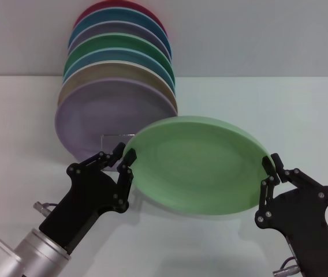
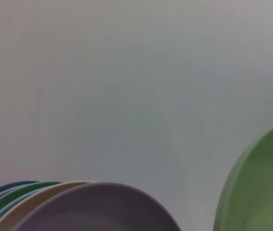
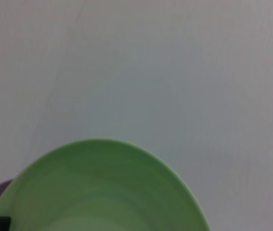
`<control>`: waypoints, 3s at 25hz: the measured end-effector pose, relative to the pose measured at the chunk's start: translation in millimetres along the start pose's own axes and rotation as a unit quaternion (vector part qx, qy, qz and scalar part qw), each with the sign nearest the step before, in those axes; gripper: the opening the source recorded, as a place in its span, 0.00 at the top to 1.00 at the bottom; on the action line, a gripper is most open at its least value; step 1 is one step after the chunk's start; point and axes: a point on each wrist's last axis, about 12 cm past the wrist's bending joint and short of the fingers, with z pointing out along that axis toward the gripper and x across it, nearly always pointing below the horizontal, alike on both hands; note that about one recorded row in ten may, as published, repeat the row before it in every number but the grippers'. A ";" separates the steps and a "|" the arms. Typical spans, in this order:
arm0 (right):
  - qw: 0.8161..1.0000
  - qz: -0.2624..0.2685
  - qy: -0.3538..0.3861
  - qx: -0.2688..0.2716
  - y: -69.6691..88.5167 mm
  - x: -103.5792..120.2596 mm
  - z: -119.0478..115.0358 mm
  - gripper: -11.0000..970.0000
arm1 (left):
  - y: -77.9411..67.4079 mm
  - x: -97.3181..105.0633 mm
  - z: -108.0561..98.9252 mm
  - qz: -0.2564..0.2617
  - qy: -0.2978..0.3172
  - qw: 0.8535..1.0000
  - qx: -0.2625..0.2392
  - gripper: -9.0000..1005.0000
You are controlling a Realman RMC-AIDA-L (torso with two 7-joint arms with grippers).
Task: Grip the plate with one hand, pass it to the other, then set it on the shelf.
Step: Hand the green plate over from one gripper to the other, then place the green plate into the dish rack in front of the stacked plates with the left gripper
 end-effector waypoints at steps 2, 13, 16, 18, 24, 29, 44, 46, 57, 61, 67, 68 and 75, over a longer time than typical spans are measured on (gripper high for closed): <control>1.000 0.000 0.000 -0.001 0.2 0.1 0.0 0.97 | 0.0 0.1 0.3 0.000 0.001 1.000 0.000 0.86; 1.000 0.000 0.000 -0.001 0.3 0.2 0.1 0.97 | -0.4 0.5 -0.2 0.000 0.002 1.000 -0.001 0.91; 1.000 -0.001 0.000 -0.002 0.4 0.2 0.0 0.97 | -0.5 0.6 -1.4 0.008 0.002 1.000 -0.003 0.92; 1.000 -0.001 0.000 -0.003 0.6 0.1 0.0 0.97 | -0.7 0.6 -1.8 0.011 0.002 1.000 -0.004 0.93; 1.000 -0.010 0.000 -0.005 1.4 -0.1 -0.2 0.97 | -1.2 0.6 -2.1 0.012 0.002 1.000 -0.008 0.97; 1.000 -0.010 -0.002 -0.007 2.3 -0.5 0.2 0.96 | -0.8 0.1 -2.1 0.010 0.000 1.000 -0.014 0.96; 1.000 -0.013 -0.010 -0.019 3.7 -0.7 2.7 0.95 | 0.4 0.2 -5.1 0.022 0.000 1.000 -0.019 0.94; 1.000 -0.014 -0.011 -0.019 3.5 -0.8 3.1 0.94 | 0.0 0.3 -6.1 0.029 0.001 0.999 -0.021 0.94; 0.997 -0.004 -0.078 -0.024 2.9 -15.3 -9.5 0.75 | 13.4 -2.9 -10.1 0.034 -0.009 0.997 -0.066 0.93; 0.992 0.013 -0.119 -0.030 1.9 -24.5 -21.2 0.74 | 18.5 -11.0 -18.0 0.029 -0.044 0.995 -0.090 0.92; 0.992 0.010 -0.117 -0.048 -1.2 -16.5 -24.9 0.74 | 31.9 -21.2 -28.6 -0.019 -0.094 0.989 -0.117 0.92; 0.992 0.013 -0.116 -0.051 -2.2 -15.1 -25.3 0.74 | 33.4 -22.4 -29.4 -0.022 -0.099 0.988 -0.120 0.91; 0.993 -0.001 -0.101 -0.060 -12.3 -1.4 -27.1 0.74 | 50.4 -28.1 -24.7 -0.009 -0.118 0.984 -0.131 0.91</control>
